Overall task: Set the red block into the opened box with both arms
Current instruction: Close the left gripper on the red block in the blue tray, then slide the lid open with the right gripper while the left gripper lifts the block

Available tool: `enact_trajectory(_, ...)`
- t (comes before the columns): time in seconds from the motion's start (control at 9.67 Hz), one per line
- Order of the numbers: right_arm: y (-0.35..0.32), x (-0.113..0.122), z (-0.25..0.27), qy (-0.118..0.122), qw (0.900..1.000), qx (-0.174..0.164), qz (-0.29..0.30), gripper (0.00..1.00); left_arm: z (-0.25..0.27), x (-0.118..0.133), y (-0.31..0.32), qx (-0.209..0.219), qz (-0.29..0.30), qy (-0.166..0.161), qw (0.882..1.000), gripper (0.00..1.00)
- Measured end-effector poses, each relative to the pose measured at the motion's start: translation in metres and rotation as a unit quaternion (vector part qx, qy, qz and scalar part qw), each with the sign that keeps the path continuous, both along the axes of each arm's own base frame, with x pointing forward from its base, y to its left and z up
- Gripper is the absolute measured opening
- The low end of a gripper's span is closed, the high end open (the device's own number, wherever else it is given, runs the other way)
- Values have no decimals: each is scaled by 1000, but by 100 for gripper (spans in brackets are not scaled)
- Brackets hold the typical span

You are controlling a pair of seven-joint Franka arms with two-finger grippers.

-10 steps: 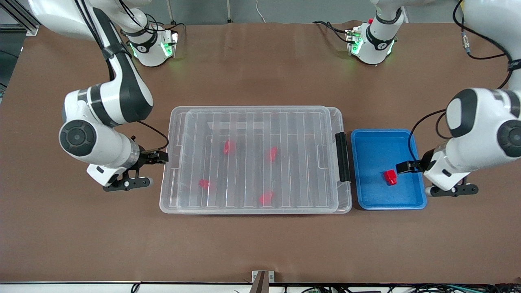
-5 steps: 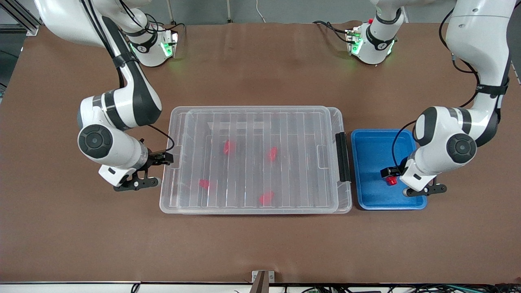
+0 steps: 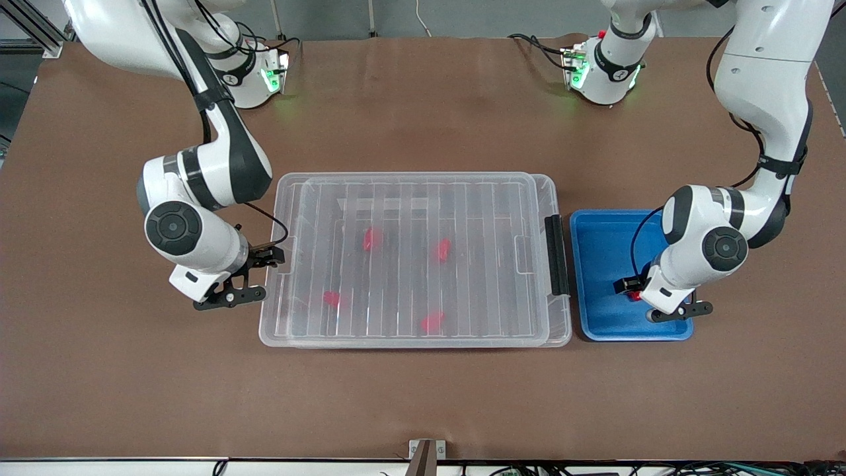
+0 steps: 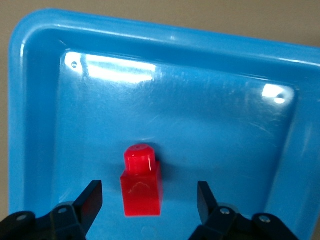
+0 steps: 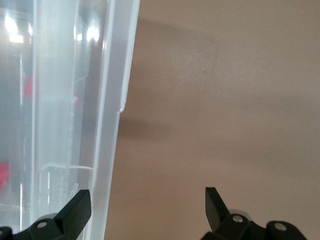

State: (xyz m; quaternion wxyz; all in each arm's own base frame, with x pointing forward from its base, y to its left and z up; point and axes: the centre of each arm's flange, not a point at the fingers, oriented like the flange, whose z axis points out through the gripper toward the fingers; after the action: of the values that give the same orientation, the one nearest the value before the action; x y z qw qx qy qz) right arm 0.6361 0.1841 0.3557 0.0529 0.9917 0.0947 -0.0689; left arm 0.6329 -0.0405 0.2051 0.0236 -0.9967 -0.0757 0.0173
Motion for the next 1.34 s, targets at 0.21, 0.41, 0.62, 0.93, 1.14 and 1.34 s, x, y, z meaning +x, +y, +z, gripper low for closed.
enact_trajectory(0.21, 1, 0, -1, 0, 1000, -3, 3, 100, -8, -1, 1, -1, 12, 2, 1000, 70)
enact_trajectory(0.41, 3, -1, -1, 0, 1000, -3, 5, 100, -8, -1, 0, -1, 17, 2, 1000, 47)
enact_trajectory(0.62, 3, -1, -5, 3, 1000, -5, 7, 100, -8, -1, -1, -1, 17, 1, 1000, 35)
enact_trajectory(0.93, -26, 7, -7, 8, 999, -12, 36, 100, -5, 0, -8, -3, 16, -3, 1000, 35)
enact_trajectory(1.14, -53, 13, -10, 13, 999, -12, 44, 100, 4, 4, -15, -5, 15, -12, 1000, 35)
enact_trajectory(1.34, -66, 13, -12, 21, 998, -15, 51, 100, 27, 6, -31, -4, 3, -21, 1000, 35)
